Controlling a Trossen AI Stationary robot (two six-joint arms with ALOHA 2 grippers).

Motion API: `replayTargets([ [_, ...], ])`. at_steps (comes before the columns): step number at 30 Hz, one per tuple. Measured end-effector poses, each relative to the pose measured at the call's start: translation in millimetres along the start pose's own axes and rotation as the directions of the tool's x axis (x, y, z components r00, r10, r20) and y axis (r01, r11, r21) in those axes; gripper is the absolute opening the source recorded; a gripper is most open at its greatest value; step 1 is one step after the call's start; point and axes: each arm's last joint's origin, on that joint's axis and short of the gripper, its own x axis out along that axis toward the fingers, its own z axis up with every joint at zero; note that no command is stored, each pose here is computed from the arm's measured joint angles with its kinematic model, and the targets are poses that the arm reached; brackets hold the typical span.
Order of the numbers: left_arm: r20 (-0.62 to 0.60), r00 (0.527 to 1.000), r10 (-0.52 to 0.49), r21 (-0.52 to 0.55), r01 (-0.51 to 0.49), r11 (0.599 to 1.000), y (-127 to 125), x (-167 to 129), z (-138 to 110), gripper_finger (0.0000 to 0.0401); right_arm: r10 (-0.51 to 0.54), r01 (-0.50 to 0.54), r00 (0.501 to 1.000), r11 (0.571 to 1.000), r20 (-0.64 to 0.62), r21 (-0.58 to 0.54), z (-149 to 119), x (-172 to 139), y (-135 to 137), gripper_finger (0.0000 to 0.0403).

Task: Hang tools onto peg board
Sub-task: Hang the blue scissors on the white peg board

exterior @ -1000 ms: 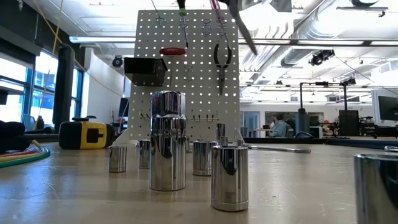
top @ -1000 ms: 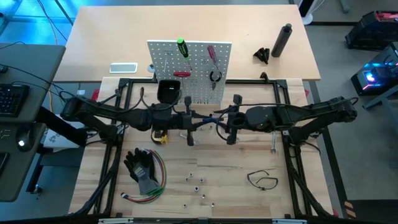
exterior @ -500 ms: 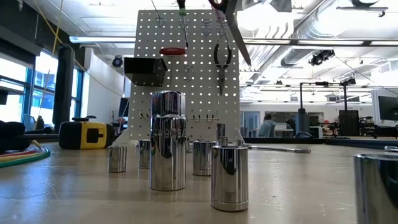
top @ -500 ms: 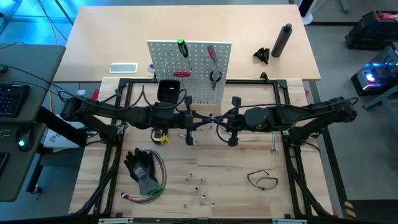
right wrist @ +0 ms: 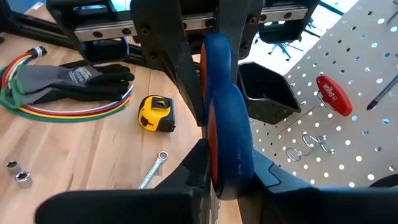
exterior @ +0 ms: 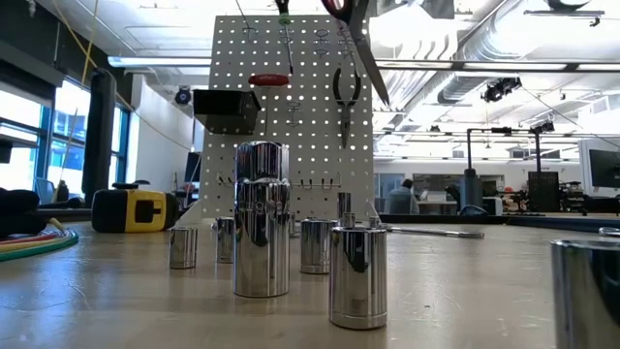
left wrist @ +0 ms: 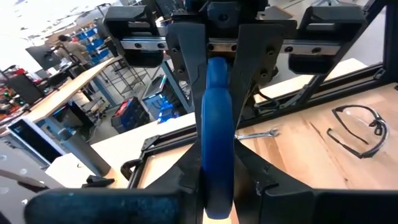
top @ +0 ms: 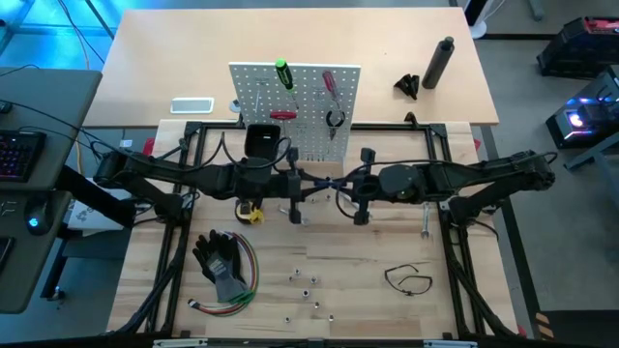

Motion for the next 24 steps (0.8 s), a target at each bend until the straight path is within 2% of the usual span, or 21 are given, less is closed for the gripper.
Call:
replayTargets([
  [9, -0.033, 0.998, 0.048, 0.003, -0.048, 0.999, 3, -4, 0, 0.0056, 0.010, -0.010, 1.000, 0.998, 0.003, 0.059, -2, -4, -16, 0.0034],
  [19, -0.033, 0.996, 0.079, 0.005, -0.079, 0.997, 14, -25, 9, 0.0058, -0.004, -0.003, 0.992, 0.999, 0.129, 0.051, 6, -54, -43, 0.0034],
  [24, 0.001, 0.996, 0.090, 0.047, -0.090, 0.995, 17, -25, 12, 0.0058, 0.015, -0.019, 0.992, 0.999, 0.129, 0.036, 5, -55, -44, 0.0034],
])
